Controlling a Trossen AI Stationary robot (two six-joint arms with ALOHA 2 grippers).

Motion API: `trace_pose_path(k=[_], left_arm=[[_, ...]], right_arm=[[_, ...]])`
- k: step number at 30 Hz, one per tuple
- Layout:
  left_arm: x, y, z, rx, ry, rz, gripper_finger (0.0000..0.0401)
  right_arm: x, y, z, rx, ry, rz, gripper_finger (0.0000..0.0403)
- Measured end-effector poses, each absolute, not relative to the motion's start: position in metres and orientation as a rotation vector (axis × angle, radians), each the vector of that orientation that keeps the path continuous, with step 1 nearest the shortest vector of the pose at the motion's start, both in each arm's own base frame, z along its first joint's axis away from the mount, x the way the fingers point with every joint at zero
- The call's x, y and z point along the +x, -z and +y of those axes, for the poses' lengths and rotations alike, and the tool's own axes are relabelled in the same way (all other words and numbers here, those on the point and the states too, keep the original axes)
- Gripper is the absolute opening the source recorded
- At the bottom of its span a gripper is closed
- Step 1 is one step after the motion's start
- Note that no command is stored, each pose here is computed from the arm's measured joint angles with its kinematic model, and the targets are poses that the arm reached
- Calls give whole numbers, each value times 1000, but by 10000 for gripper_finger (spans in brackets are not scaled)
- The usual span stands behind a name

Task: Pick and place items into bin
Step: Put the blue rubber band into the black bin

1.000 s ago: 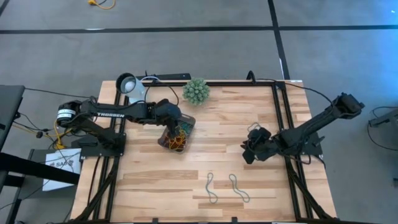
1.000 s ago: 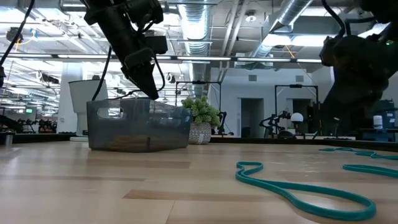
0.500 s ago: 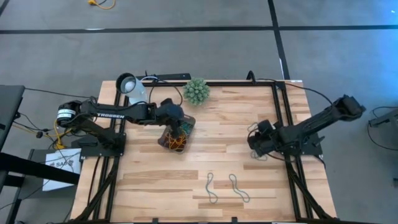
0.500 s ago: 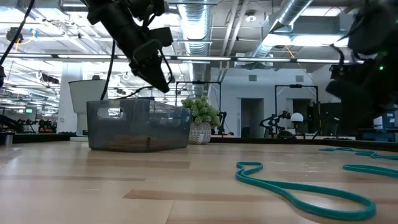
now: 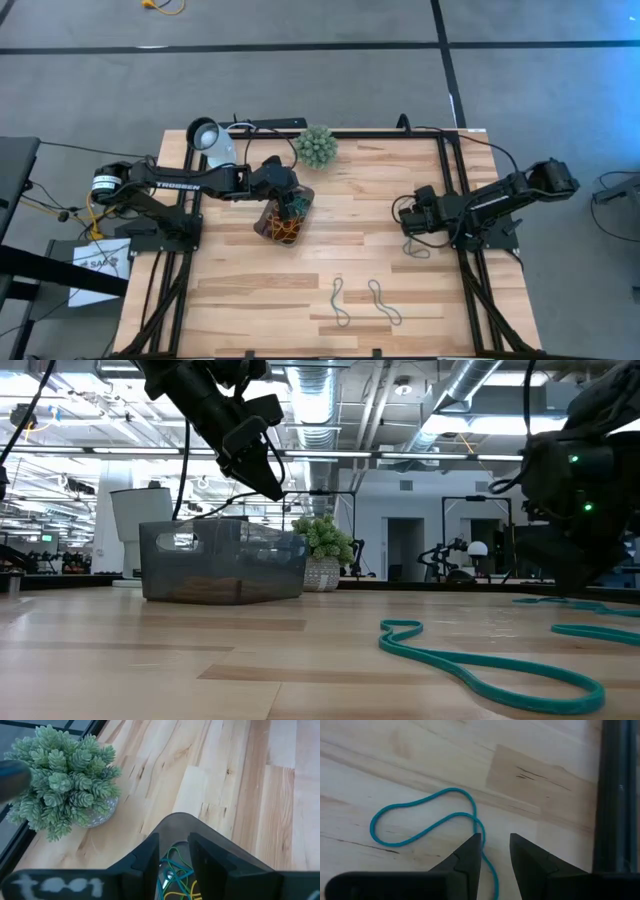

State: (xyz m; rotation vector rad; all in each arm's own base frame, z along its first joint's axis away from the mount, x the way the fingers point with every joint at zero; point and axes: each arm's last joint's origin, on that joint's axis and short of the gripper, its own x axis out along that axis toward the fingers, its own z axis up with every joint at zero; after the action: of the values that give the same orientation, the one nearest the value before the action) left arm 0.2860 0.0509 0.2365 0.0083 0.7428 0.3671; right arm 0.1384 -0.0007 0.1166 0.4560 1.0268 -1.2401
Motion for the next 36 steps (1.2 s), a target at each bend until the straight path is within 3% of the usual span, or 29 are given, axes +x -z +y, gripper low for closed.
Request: trace_pose_path(k=[10,16,21,30,36], left_arm=[[286,-236,50,6,-366,745,99],[287,-236,45,1,-352,742,99],[289,-238,38,9,-331,715,99],[303,-250,25,80,-251,549,99],[322,-245,11,166,-20,441,99]], right_arm=[[152,-103,-9,435,1235,1052,90],[155,-99,-10,472,1252,1047,16],[159,-105,-5,449,1198,995,6],[208,-150,20,401,858,570,1],[235,-177,24,348,680,306,1]])
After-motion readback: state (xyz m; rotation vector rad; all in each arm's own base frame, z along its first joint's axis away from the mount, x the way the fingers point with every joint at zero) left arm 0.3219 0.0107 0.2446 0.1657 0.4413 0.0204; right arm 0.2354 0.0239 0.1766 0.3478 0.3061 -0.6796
